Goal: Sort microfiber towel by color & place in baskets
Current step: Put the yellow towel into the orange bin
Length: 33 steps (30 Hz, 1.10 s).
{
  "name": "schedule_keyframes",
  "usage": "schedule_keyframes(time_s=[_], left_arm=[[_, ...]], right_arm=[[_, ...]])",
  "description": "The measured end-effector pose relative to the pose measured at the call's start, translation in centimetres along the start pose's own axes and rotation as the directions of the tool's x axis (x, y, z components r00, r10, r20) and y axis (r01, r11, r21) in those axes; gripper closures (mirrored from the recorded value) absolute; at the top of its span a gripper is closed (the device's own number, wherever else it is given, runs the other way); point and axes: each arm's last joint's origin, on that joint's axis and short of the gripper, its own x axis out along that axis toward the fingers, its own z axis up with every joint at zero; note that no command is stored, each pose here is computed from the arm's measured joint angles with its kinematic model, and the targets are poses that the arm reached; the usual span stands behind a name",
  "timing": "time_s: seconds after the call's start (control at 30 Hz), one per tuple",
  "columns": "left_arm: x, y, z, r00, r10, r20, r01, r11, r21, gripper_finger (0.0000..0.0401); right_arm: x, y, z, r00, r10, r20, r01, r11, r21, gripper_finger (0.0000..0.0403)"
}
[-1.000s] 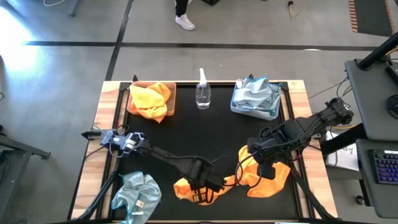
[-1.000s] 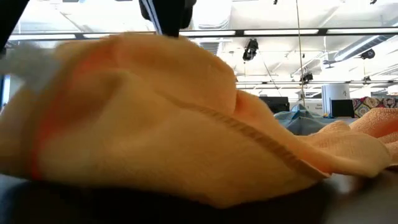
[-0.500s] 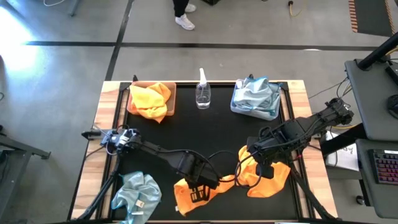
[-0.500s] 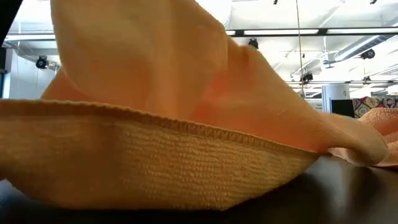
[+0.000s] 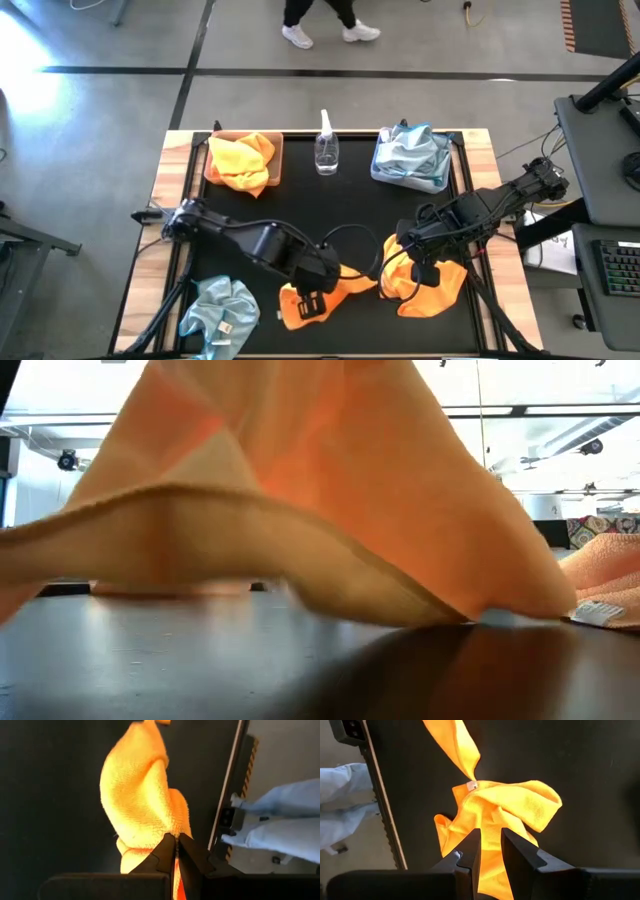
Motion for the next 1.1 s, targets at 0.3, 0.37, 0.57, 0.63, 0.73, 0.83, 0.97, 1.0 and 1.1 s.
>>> schedule_keyframes(time_s=[0.3,0.37,0.57,0.63,0.73,0.83,0.97,1.0,1.1], left_arm=[[-4.8,0.5,-0.2,0.981,-0.032,0.194,0.032,0.999,0.001,0.0401],[-5.8,0.7,-0.3,0.972,-0.039,0.232,0.040,0.999,0.000,0.0401],[-8.2,1.2,-0.6,0.945,-0.042,0.323,0.035,0.999,0.028,0.0401],[-8.7,1.3,-0.8,0.941,-0.044,0.335,0.029,0.998,0.049,0.0401],[-9.4,1.5,-0.9,0.933,-0.038,0.358,0.014,0.997,0.070,0.0401],[-10.0,1.7,-1.1,0.926,-0.033,0.376,0.000,0.996,0.089,0.0401],[-10.6,1.9,-1.3,0.920,-0.033,0.391,-0.015,0.993,0.120,0.0401],[-10.7,2.0,-1.3,0.919,-0.035,0.393,-0.017,0.992,0.127,0.0401],[-11.3,2.2,-1.5,0.914,-0.042,0.403,-0.019,0.989,0.148,0.0401]], right_arm=[[0.0,0.1,0.2,1.000,0.004,0.020,-0.004,1.000,-0.014,0.0335],[0.0,0.1,0.2,1.000,-0.006,0.029,0.006,1.000,-0.022,0.0335],[0.0,-0.1,0.4,0.995,-0.067,0.080,0.069,0.997,-0.029,0.0335],[0.0,-0.2,0.4,0.991,-0.089,0.098,0.092,0.995,-0.028,0.0335],[0.0,-0.2,0.5,0.987,-0.108,0.115,0.112,0.993,-0.026,0.0335],[0.0,-0.2,0.5,0.986,-0.107,0.126,0.111,0.993,-0.025,0.0335],[-0.1,-0.2,0.7,0.980,-0.122,0.154,0.127,0.992,-0.020,0.0335],[-0.1,-0.2,0.7,0.978,-0.132,0.162,0.136,0.990,-0.019,0.0335],[-0.1,-0.3,0.8,0.972,-0.154,0.179,0.159,0.987,-0.014,0.0335]])
